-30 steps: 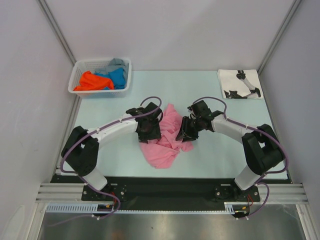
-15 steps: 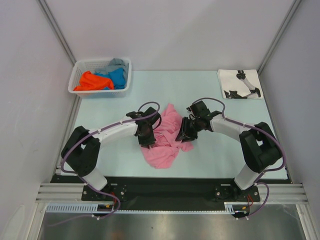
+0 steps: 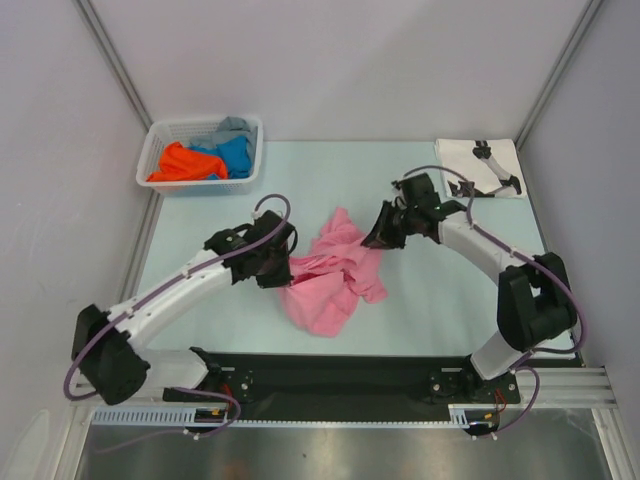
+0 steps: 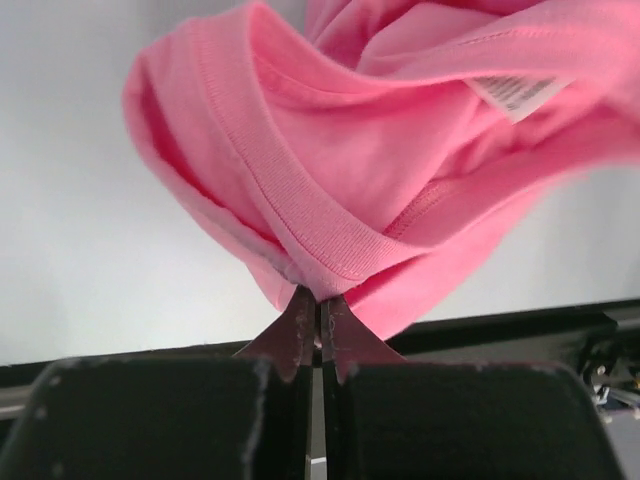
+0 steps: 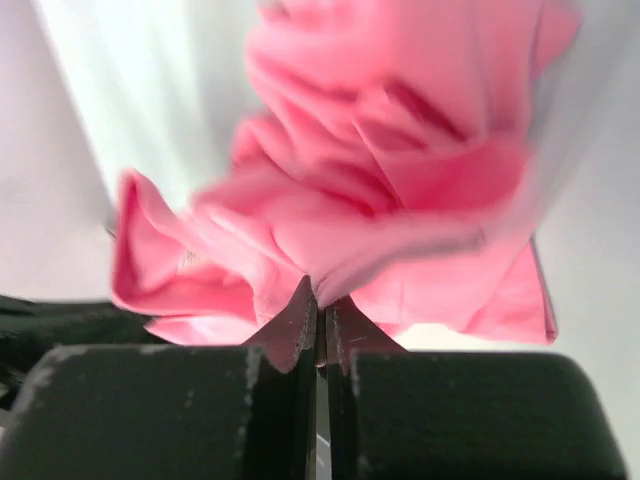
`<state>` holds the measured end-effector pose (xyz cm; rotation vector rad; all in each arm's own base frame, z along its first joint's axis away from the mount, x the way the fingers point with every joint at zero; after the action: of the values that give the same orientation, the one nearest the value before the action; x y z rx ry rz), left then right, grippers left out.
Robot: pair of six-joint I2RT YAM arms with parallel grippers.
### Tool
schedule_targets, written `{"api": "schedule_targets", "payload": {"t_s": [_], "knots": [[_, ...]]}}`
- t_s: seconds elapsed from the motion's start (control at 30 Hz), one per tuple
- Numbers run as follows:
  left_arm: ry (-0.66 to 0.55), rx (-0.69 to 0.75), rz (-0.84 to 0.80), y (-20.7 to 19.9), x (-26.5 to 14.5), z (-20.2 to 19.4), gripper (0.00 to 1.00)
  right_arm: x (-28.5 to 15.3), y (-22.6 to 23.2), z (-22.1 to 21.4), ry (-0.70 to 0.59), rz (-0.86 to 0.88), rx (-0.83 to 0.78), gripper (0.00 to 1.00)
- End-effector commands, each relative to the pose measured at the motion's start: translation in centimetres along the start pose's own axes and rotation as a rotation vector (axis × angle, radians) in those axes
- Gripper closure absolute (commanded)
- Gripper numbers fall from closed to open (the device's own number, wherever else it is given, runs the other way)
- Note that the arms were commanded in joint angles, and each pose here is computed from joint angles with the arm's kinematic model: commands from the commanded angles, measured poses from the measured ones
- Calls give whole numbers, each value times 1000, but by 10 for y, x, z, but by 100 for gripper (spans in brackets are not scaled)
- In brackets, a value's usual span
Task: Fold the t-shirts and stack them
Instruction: Flatten the tshirt out
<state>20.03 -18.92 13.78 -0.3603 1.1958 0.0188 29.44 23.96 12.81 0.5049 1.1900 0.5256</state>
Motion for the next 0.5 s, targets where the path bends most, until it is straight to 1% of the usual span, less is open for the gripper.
{"api": "schedule_targets", "payload": {"t_s": [0.0,0.03,0.07,0.1,0.17,0.33,0.4,0.47], "knots": [[-85,99,-95,2,-38,9,100,-65,31,62,-247,48,-33,100],[-96,110,-123,0,-45,9,100,-75,35,70,-279,61,-23,100],[-111,127,-167,-5,-49,10,100,-93,46,82,-341,94,-36,100],[-103,162,-207,-7,-54,8,100,-102,52,88,-368,117,-40,100],[-131,184,-266,-9,-65,7,100,-123,60,102,-434,139,-41,100],[-176,225,-334,-9,-88,8,100,-160,78,118,-543,188,-81,100],[-213,240,-377,-14,-104,14,100,-182,81,126,-611,204,-80,100],[-230,261,-461,-25,-124,16,100,-199,80,133,-668,215,-73,100]]}}
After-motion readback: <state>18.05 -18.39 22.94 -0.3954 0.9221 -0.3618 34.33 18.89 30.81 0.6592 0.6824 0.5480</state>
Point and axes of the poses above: each gripper's point midway between its finger pads, its own x axis out along the fingers, its own y axis along the line the jaws close on, z = x × y, the point moved 2 cm from there along -x, back along the fingers, and after that the axes turned 8 degrees about -x, right-handed, at the moved point
